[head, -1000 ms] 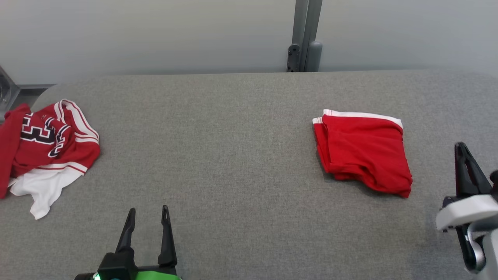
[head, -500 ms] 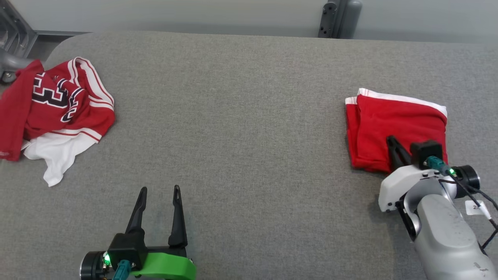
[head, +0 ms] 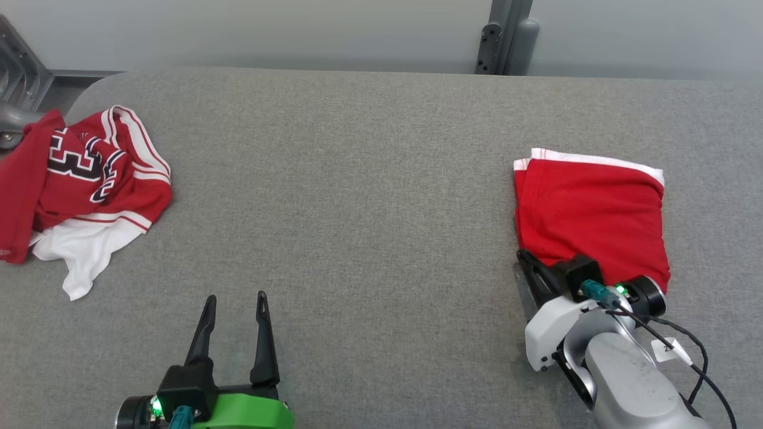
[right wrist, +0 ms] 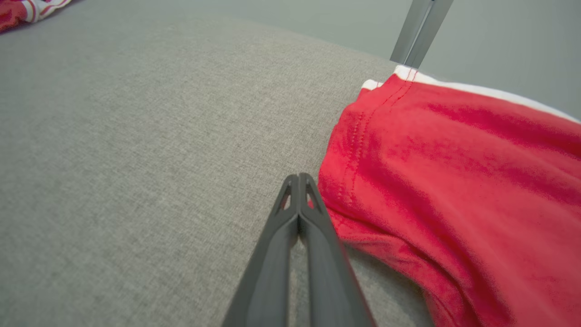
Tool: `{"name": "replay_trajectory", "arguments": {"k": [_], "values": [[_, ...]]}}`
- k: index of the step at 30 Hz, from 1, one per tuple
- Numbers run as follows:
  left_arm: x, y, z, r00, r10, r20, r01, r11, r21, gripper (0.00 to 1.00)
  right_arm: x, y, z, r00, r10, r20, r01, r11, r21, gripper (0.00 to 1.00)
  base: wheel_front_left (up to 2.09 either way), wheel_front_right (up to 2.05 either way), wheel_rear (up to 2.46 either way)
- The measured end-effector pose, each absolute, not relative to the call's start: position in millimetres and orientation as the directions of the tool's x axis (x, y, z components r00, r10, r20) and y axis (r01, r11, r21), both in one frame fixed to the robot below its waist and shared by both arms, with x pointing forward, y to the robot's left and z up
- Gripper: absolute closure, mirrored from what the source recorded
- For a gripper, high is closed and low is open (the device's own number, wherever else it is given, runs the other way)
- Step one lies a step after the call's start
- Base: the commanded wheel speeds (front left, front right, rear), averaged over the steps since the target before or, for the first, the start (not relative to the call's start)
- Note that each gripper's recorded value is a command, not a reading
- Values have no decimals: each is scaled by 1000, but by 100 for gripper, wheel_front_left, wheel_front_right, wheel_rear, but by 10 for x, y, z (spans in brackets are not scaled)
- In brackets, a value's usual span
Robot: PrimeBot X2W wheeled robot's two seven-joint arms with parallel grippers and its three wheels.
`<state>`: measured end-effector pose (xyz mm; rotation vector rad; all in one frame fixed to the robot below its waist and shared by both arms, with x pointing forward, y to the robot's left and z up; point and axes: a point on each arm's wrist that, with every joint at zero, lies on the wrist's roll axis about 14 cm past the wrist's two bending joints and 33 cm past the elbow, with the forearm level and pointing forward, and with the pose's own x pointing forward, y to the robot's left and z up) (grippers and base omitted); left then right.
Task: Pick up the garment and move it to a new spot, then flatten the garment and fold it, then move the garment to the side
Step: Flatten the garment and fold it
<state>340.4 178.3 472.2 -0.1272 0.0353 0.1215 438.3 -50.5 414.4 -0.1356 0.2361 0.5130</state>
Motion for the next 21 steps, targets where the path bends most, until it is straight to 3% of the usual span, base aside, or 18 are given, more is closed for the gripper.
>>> {"name": "replay_trajectory", "arguments": {"k": [6, 7, 8, 14, 21], "values": [[3348, 1828, 4779, 991, 135, -24, -137, 982, -129, 0, 4416, -929, 4829, 928, 372, -22, -372, 927, -44, 100, 0, 0, 0], [3335, 1839, 4785, 990, 138, -22, -139, 982, -129, 0, 4379, -1038, 4910, 937, 350, 5, -349, 936, -52, 69, 0, 0, 0], [3323, 1851, 4796, 990, 141, -18, -142, 982, -128, 0, 4337, -1165, 5027, 946, 322, 44, -319, 946, -58, 2, 0, 0, 0], [3250, 1819, 4795, 994, 110, -13, -111, 986, -123, 0, 3997, -1772, 5360, 970, 192, 147, -180, 979, -91, 0, 0, 0, 0], [3268, 1692, 4796, 999, 34, -5, -35, 993, -117, 0, 3658, -2412, 5218, 994, 14, 104, -5, 996, -87, 0, 0, 0, 0]]}}
